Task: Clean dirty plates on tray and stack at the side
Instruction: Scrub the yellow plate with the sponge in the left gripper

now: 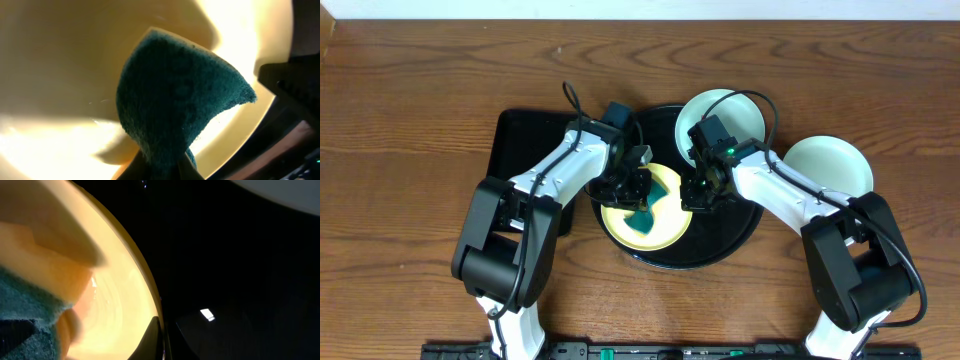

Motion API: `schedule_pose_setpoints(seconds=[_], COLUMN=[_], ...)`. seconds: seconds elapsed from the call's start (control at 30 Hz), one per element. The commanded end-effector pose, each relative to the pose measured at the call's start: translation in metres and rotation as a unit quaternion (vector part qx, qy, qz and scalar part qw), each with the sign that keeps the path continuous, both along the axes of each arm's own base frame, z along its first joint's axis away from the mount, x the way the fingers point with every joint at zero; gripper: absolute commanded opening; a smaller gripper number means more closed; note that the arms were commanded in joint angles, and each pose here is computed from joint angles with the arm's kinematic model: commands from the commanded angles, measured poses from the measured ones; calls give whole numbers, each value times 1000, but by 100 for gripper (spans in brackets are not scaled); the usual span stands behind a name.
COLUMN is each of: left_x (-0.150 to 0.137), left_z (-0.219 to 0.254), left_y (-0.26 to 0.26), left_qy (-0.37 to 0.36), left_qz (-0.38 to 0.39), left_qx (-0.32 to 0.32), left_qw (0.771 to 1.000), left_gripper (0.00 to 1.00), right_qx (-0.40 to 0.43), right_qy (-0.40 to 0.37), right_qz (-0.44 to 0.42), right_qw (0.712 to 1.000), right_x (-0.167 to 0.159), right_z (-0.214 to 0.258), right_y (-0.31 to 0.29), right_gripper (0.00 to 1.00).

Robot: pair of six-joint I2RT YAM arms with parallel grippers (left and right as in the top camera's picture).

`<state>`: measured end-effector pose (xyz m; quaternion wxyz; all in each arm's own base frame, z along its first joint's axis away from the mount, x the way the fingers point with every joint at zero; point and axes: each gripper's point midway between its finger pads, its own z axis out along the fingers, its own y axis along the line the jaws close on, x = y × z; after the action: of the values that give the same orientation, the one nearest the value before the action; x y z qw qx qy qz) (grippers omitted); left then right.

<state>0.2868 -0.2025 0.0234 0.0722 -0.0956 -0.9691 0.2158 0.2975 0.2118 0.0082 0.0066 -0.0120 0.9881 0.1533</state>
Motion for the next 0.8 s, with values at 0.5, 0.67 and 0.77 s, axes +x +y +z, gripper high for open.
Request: schedule_pose_setpoints(seconds=[0.5,0.67,0.77], left_x=[72,97,111], left_z=[-15,3,20], left_y=[36,27,23], left_qy=[-129,-179,-217], left_qz=[135,145,148], left_qx=[126,98,81], left_qw=[974,968,961], left_gripper=[7,8,7], right_qx=[-8,-8,-8], right_qy=[7,7,7], right_qz=[7,7,7], right_qw=[1000,1000,1000], right_x=[-4,-4,-4], right_z=[-6,-6,-6], right_y=[-2,-2,-2], right_gripper=[1,1,1])
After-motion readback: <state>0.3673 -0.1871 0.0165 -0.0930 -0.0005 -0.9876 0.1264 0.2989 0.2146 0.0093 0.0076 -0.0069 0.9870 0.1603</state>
